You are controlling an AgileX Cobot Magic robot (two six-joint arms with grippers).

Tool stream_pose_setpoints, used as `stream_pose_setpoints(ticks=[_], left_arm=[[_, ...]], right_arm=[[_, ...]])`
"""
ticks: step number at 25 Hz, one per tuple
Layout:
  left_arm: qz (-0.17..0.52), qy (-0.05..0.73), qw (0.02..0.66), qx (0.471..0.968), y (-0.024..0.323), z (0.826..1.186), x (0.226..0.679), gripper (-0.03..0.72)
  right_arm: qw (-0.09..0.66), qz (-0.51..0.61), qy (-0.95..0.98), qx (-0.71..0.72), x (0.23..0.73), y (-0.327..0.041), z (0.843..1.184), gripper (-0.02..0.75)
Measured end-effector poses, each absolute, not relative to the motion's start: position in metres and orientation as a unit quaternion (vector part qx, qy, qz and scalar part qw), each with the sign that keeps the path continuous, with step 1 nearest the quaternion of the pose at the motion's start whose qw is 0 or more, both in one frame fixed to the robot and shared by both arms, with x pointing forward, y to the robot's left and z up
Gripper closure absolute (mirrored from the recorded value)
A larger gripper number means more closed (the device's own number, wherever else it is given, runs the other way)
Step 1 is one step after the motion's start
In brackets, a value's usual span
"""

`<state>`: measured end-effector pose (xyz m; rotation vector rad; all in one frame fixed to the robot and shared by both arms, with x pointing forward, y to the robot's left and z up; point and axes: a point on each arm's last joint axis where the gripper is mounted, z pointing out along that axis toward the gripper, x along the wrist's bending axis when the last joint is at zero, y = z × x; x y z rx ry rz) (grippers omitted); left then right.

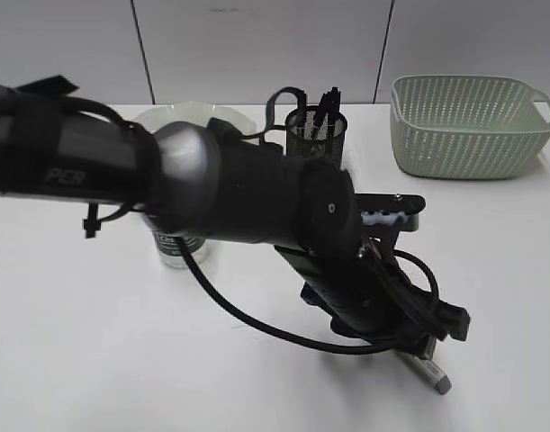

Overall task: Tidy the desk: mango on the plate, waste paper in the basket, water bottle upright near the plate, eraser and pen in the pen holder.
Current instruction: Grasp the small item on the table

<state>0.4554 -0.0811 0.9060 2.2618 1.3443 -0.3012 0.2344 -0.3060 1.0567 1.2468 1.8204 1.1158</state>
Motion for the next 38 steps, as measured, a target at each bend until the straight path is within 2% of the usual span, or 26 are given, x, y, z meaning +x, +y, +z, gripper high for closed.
stream_pose_setpoints(ticks=[10,21,27,35,38], left_arm=[[-0.114,0.518,0.228,0.816,-0.097,0.882,0.465,0.309],[-0.112,0.513,0.262,0.810,-0.121,0.880,0.476,0.309],[-0.094,0.460,0.264,0.842,-0.142,0.878,0.456,0.316],[-0.006,0.363,0.241,0.900,-0.144,0.877,0.446,0.346],[0.014,0.339,0.238,0.910,-0.144,0.877,0.444,0.390]], right_arm=[[0.330,0.425,0.697,0.474,0.234,-0.306,1.057,0.399],[0.330,0.425,0.697,0.474,0.234,-0.306,1.057,0.399],[0.330,0.425,0.697,0.474,0.234,-0.306,1.057,0.399],[0.330,0.425,0.697,0.474,0.234,-0.306,1.057,0.399],[0.330,0.425,0.697,0.474,0.234,-0.306,1.057,0.399]])
